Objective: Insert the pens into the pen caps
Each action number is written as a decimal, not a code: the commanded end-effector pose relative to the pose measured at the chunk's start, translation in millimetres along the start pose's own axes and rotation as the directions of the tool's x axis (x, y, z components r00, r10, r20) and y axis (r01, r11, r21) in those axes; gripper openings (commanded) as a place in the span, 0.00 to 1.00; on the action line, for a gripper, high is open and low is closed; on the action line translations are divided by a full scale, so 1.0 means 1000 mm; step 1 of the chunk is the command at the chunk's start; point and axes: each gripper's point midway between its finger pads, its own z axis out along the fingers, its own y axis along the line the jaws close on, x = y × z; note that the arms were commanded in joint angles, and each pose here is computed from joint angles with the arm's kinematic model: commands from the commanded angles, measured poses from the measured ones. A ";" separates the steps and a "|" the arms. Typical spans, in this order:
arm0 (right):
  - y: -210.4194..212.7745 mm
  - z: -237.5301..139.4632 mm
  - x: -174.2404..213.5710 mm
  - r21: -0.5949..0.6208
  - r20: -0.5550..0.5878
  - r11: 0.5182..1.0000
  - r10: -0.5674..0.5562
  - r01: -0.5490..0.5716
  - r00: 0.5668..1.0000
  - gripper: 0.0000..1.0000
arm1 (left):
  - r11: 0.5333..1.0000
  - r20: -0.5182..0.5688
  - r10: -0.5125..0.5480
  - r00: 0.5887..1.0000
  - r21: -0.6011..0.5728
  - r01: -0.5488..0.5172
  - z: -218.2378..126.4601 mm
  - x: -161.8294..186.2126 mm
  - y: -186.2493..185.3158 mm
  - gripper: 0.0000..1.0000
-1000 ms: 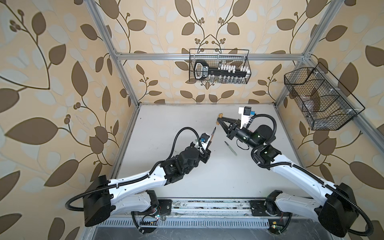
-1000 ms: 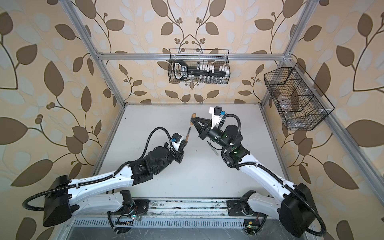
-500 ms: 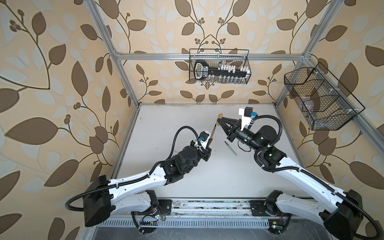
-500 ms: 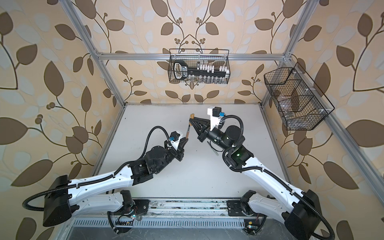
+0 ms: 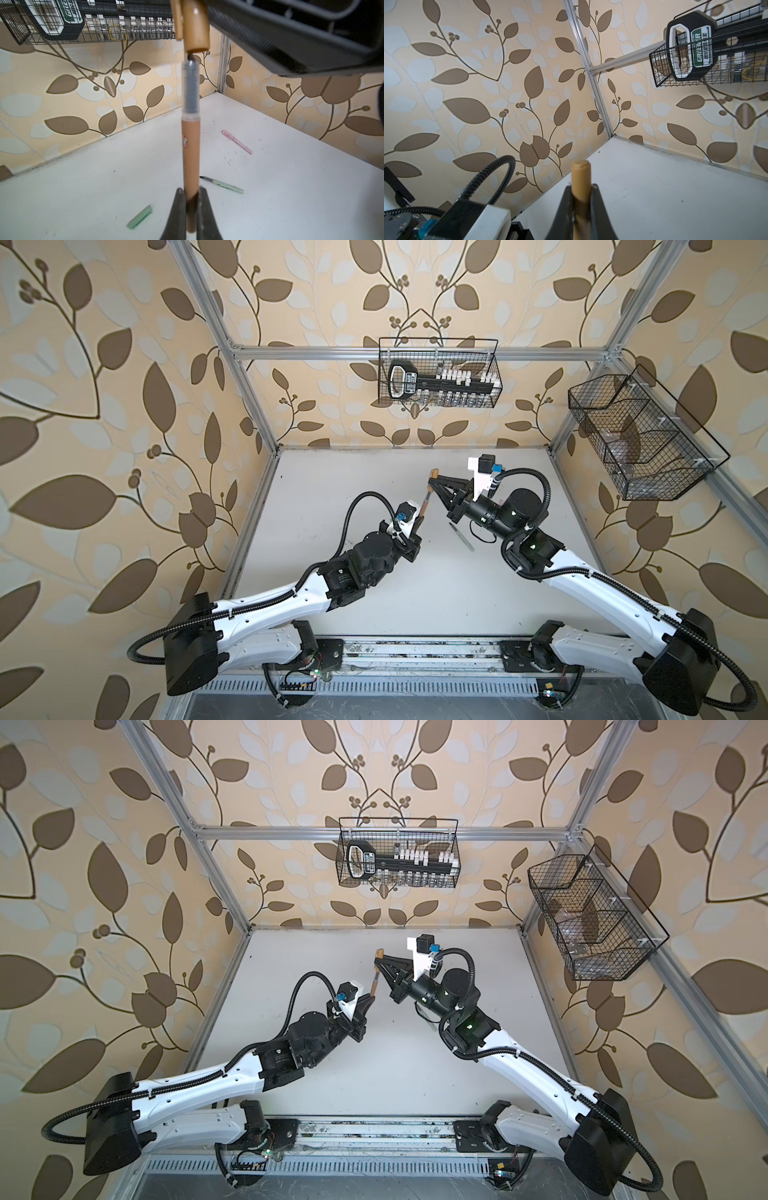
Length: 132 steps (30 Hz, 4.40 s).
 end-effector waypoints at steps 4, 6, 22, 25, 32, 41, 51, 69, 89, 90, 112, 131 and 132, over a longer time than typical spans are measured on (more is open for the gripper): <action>0.007 -0.003 -0.032 0.004 0.106 0.999 -0.033 0.033 0.994 0.00 | 1.000 0.064 -0.028 0.998 -0.008 0.029 -0.006 -0.020 0.003 0.00; 0.008 -0.003 -0.036 0.001 0.117 0.999 -0.036 0.036 0.992 0.00 | 1.000 0.062 -0.027 0.998 -0.009 0.028 -0.005 -0.019 0.003 0.00; 0.002 -0.001 -0.027 0.006 0.122 1.000 -0.012 0.011 0.992 0.00 | 1.000 0.061 -0.024 0.998 -0.007 0.025 -0.005 -0.020 0.003 0.00; -0.001 -0.001 -0.021 0.009 0.119 1.000 0.001 -0.002 0.993 0.00 | 1.000 0.059 -0.023 0.998 -0.006 0.024 -0.005 -0.020 0.002 0.00; -0.004 0.003 -0.010 0.010 0.104 1.000 0.017 -0.018 0.994 0.00 | 1.000 0.054 -0.018 0.998 -0.006 0.018 -0.005 -0.020 0.003 0.00; -0.004 0.005 -0.005 0.004 0.092 1.000 0.018 -0.019 0.996 0.00 | 1.000 0.053 -0.019 0.998 -0.011 0.019 -0.005 -0.020 0.004 0.00; -0.005 -0.002 0.002 0.025 0.073 1.000 0.007 -0.009 0.997 0.00 | 1.000 0.049 -0.026 0.998 -0.016 0.027 -0.004 -0.021 0.006 0.00; -0.003 0.004 0.020 0.024 0.044 1.000 0.004 -0.005 0.999 0.00 | 0.999 0.084 -0.047 0.995 0.027 0.045 -0.010 -0.039 0.002 0.00; -0.004 -0.001 0.040 0.046 -0.053 0.998 -0.029 0.031 0.998 0.18 | 0.997 0.079 -0.014 0.997 0.078 0.008 -0.011 -0.052 -0.008 0.00; -0.004 -0.001 0.040 0.049 -0.064 0.998 -0.035 0.039 0.997 0.20 | 0.996 0.078 -0.014 0.997 0.084 0.007 -0.011 -0.052 -0.009 0.00; 0.001 -0.013 0.025 -0.135 -0.311 0.983 0.076 -0.124 0.947 0.60 | 0.990 -0.050 0.012 0.999 0.138 -0.005 -0.010 -0.031 -0.018 0.00; 0.004 0.000 0.055 -0.127 -0.378 0.985 0.062 -0.118 0.924 0.24 | 0.991 -0.047 0.014 0.999 0.136 -0.008 -0.008 -0.034 -0.019 0.00; 0.004 0.001 0.057 -0.125 -0.381 0.984 0.069 -0.125 0.922 0.19 | 0.991 -0.043 0.014 0.999 0.137 -0.008 -0.008 -0.035 -0.019 0.00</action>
